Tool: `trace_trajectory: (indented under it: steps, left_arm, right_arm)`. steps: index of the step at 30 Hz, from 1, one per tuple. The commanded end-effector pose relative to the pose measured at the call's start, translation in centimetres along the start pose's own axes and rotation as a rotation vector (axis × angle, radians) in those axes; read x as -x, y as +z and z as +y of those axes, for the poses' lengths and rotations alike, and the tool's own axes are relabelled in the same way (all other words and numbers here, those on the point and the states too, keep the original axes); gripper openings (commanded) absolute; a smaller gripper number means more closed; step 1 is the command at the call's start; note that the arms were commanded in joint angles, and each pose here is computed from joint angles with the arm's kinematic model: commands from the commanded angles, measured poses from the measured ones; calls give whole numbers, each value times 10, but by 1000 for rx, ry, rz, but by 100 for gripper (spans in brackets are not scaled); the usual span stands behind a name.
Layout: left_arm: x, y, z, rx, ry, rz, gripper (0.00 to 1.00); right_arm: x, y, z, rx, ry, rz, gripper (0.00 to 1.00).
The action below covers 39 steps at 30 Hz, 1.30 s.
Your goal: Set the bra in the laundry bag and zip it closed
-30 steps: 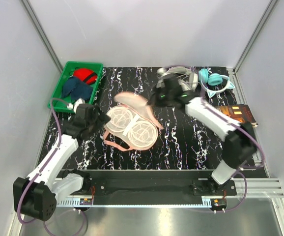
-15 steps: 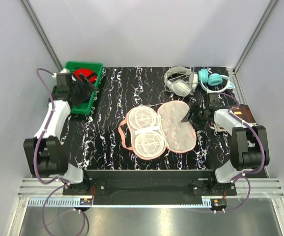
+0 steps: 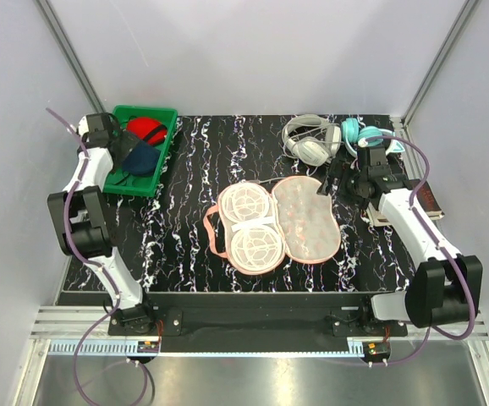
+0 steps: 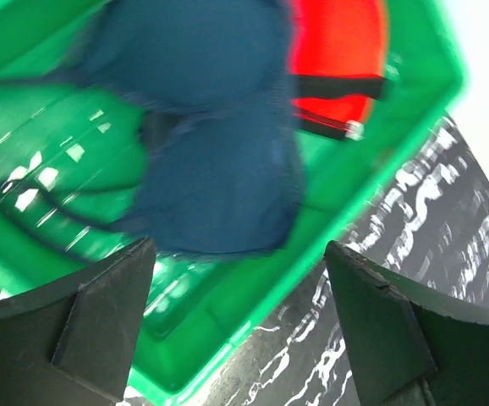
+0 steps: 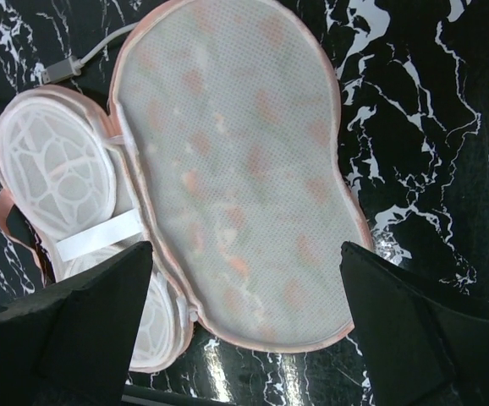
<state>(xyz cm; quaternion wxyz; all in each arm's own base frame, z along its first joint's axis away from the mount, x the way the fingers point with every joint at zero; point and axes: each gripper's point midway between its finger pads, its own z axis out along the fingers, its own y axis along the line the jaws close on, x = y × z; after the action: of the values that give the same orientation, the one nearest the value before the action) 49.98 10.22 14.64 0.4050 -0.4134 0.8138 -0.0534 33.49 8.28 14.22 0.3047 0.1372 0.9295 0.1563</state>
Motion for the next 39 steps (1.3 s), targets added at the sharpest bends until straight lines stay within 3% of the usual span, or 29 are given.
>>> trace_trajectory:
  steps: [1, 4, 7, 16, 18, 19, 22, 27, 31, 35, 36, 37, 38, 39]
  left_arm:
    - [12, -3, 34, 155, -256, -83, 86]
    - [-5, 4, 51, 234, -395, -39, 86]
    - [-14, 20, 55, 252, -444, -5, 86]
    - [-15, 47, 47, 236, -515, 25, 68]
    - [-10, 49, 45, 229, -498, 16, 57]
    - [-7, 49, 44, 225, -487, 11, 35]
    - [8, 26, 30, 162, -452, -5, 0]
    - [30, -44, 18, 15, -456, -131, 0]
    - [46, -68, 7, -50, -386, -179, 0]
    - [52, -71, 15, -6, -354, -199, 0]
    - [51, -68, 20, 16, -355, -198, 10]
    - [50, -67, 25, 46, -364, -193, 39]
    - [49, -65, 26, 56, -361, -180, 84]
    - [43, -57, 28, 75, -346, -146, 95]
  right_arm:
    - [-2, -20, 23, 47, -52, -12, 100]
    - [-9, -20, 34, 63, -79, 3, 100]
    - [-13, -20, 35, 67, -82, 8, 100]
    - [-17, -27, 29, 50, -90, -12, 100]
    - [-17, -30, 30, 57, -87, -19, 100]
    - [-17, -31, 31, 61, -86, -20, 100]
    - [-16, -34, 33, 69, -89, -22, 100]
    - [-13, -39, 37, 74, -110, -22, 100]
    - [-13, -45, 42, 82, -128, -22, 100]
    - [-13, -52, 44, 94, -122, -32, 100]
    - [-15, -53, 46, 103, -121, -25, 100]
    - [-16, -54, 48, 111, -121, -24, 100]
    - [-17, -55, 49, 119, -122, -19, 100]
    - [-18, -54, 48, 116, -122, -17, 100]
